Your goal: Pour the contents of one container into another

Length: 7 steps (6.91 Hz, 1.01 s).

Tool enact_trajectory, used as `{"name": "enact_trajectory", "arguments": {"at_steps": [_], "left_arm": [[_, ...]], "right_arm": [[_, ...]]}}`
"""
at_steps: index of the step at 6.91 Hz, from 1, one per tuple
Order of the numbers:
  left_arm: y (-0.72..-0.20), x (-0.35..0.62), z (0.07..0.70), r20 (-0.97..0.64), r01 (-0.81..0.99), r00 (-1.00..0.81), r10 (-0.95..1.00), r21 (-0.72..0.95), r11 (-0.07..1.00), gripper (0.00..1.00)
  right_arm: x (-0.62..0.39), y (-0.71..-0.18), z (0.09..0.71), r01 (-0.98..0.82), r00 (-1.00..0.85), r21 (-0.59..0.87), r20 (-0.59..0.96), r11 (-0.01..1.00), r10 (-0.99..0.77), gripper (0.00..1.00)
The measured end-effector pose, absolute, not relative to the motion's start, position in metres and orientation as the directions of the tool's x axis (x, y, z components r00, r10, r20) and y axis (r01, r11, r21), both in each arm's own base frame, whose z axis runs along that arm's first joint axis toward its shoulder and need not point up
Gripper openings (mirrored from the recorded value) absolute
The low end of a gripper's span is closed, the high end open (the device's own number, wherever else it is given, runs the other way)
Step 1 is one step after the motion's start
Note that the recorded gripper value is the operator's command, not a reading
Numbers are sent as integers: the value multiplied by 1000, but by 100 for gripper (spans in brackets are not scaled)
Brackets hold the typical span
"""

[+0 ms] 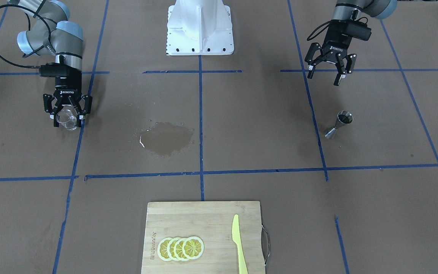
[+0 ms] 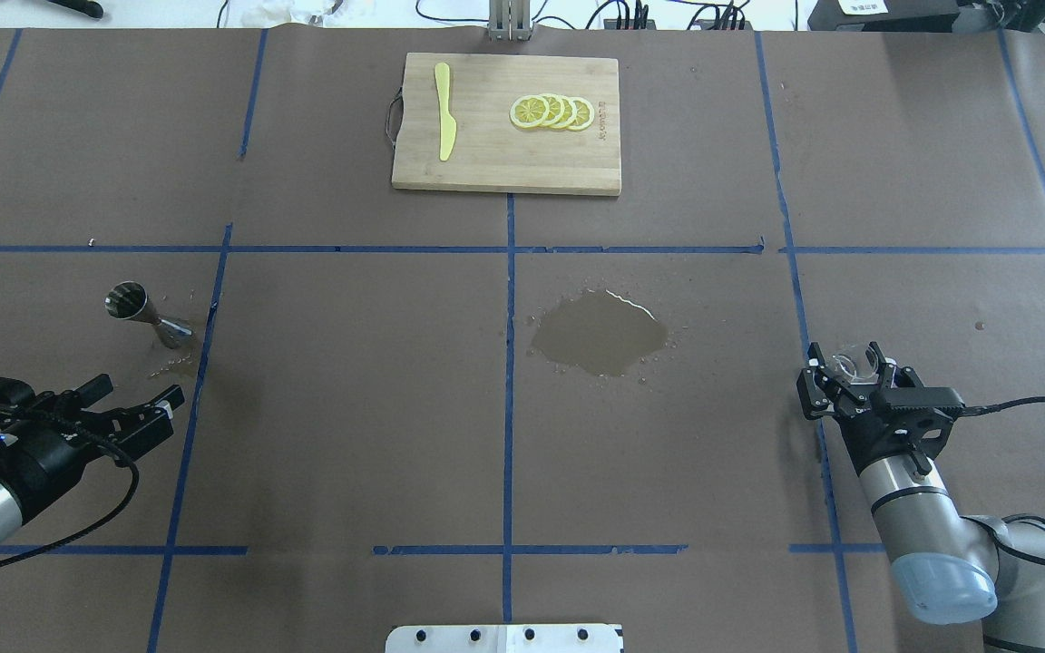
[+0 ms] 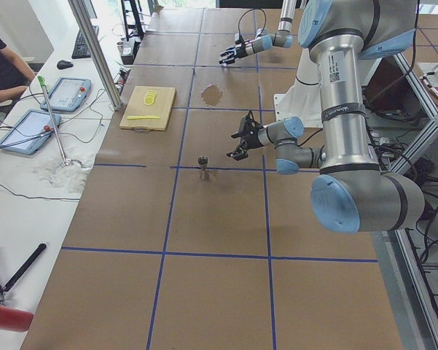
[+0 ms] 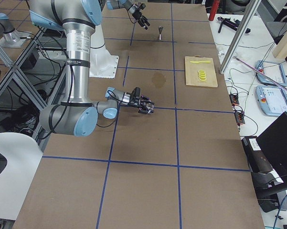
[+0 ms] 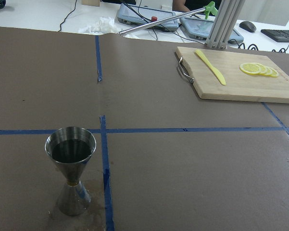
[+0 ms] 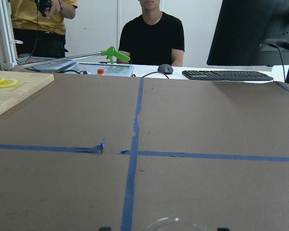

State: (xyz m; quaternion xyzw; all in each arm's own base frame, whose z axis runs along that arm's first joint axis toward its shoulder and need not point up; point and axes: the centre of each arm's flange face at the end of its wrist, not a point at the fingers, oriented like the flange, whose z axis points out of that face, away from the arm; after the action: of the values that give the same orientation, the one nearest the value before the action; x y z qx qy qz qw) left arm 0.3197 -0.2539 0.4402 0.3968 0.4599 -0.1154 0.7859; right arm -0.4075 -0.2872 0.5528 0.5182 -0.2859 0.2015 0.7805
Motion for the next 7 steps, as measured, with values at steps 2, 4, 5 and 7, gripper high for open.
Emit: {"name": "enact_trajectory", "arguments": {"at_steps": [2,4,5,7], "left_arm": [[-254,320,440,-816,546,549,184,516,659,100],[-254,320,439,-817,548,547,184,515,659,100],[-254,320,438,-818,548,545,185,514,659,100],[-254,321,437,-820,544,540,188,510,666,100]], "right_arm": [[-403,-286,553,-586,771,710,637,390,-2,100],[-392,-282,554,-545,794,729,608,414,-27,100],[-385,-277,549,-537,786,715,617,448,-42,100],[-352,-262,539,-491,763,659,641,570,-84,100]]}}
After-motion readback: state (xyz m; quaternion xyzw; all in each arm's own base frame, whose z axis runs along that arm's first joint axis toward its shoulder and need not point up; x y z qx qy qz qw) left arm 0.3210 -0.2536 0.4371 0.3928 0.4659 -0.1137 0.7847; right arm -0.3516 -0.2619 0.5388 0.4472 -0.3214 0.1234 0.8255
